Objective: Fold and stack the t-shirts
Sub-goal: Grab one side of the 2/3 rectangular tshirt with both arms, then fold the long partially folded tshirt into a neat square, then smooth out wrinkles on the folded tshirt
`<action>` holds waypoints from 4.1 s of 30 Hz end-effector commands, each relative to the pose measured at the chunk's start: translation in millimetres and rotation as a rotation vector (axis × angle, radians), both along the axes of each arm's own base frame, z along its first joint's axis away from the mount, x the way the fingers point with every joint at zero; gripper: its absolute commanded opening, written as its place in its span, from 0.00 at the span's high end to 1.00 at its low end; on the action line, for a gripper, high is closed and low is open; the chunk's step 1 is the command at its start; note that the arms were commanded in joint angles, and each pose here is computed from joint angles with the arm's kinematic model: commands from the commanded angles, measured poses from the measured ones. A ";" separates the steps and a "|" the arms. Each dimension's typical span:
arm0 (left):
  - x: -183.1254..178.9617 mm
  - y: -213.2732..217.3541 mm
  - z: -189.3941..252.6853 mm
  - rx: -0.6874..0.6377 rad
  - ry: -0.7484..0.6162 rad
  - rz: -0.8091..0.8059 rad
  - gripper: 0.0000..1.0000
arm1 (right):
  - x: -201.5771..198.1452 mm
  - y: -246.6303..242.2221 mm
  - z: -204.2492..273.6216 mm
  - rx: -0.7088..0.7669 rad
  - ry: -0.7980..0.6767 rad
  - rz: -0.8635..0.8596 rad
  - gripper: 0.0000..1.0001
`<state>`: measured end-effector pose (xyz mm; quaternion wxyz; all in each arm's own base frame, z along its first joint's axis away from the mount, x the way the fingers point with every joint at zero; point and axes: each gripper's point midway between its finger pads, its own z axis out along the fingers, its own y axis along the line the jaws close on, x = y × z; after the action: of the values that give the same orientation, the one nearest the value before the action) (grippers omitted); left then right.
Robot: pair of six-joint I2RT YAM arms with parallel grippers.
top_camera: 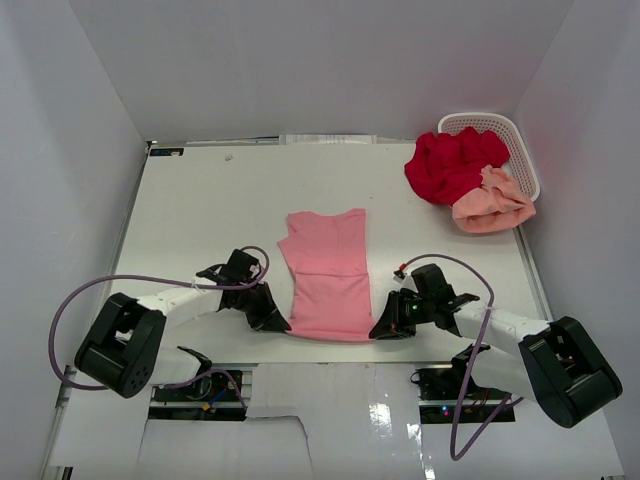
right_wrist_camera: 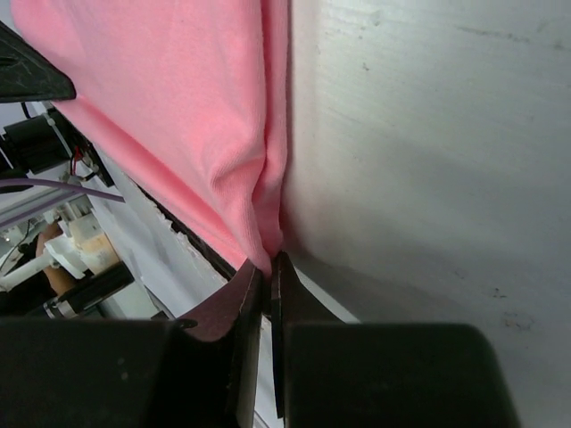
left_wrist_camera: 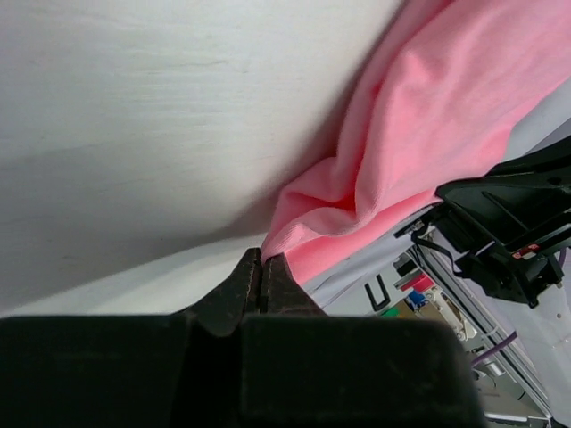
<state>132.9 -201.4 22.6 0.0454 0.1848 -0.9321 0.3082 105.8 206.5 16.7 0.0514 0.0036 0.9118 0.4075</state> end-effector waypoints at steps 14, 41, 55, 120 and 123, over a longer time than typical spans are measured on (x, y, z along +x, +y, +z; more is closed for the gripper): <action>60.2 -18.3 72.3 -0.005 -0.158 0.014 1.00 | 61.2 17.4 74.4 -0.052 -0.178 0.076 0.92; 199.0 -12.9 148.4 -0.086 -0.341 0.078 1.00 | 173.6 31.7 145.8 -0.041 -0.354 0.102 0.92; 245.0 -18.4 147.1 -0.072 -0.372 0.078 1.00 | 216.1 37.5 152.7 -0.041 -0.380 0.101 0.92; 396.5 -26.4 186.8 -0.025 -0.680 0.135 0.27 | 365.6 31.3 186.1 -0.045 -0.653 -0.091 0.50; 378.6 -40.2 188.9 -0.107 -0.667 0.062 0.29 | 353.6 41.7 175.3 0.033 -0.622 -0.047 0.50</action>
<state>522.0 -235.1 164.7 -0.2337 0.1411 -0.8910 0.3627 457.8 238.3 158.9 0.2964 -0.0772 0.8810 0.3606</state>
